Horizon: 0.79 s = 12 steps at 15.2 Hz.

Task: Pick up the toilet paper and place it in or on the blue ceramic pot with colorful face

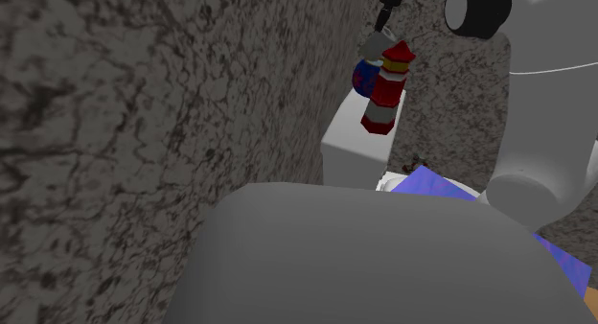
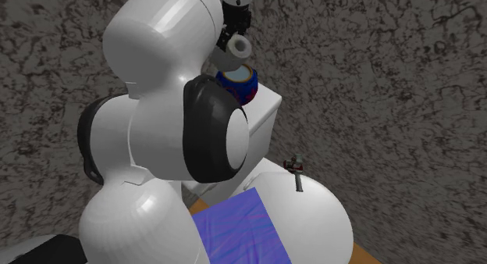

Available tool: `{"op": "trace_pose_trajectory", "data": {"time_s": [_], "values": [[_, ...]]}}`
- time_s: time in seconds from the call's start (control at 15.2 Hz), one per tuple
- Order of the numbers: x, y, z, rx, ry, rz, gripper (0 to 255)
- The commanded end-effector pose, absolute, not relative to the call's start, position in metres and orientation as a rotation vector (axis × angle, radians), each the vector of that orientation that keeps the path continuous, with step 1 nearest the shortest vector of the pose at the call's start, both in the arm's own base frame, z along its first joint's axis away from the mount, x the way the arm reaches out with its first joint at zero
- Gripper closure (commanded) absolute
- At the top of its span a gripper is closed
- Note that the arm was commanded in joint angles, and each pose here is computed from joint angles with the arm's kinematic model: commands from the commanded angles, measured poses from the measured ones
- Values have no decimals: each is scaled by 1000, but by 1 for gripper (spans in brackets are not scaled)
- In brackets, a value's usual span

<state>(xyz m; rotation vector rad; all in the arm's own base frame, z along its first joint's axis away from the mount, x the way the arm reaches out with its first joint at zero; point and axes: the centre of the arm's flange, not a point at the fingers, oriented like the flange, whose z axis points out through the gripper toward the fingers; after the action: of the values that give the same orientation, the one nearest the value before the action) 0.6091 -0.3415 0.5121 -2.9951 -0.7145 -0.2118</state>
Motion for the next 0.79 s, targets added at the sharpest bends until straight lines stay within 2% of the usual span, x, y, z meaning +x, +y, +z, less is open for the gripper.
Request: {"op": "trace_pose_trajectory", "data": {"time_s": [0.0,0.2,0.73], "values": [[608,-344,525,-2995,-714,-210,0],[604,-347,561,-2995,-714,-210,0],[604,-347,561,-2995,-714,-210,0]]}}
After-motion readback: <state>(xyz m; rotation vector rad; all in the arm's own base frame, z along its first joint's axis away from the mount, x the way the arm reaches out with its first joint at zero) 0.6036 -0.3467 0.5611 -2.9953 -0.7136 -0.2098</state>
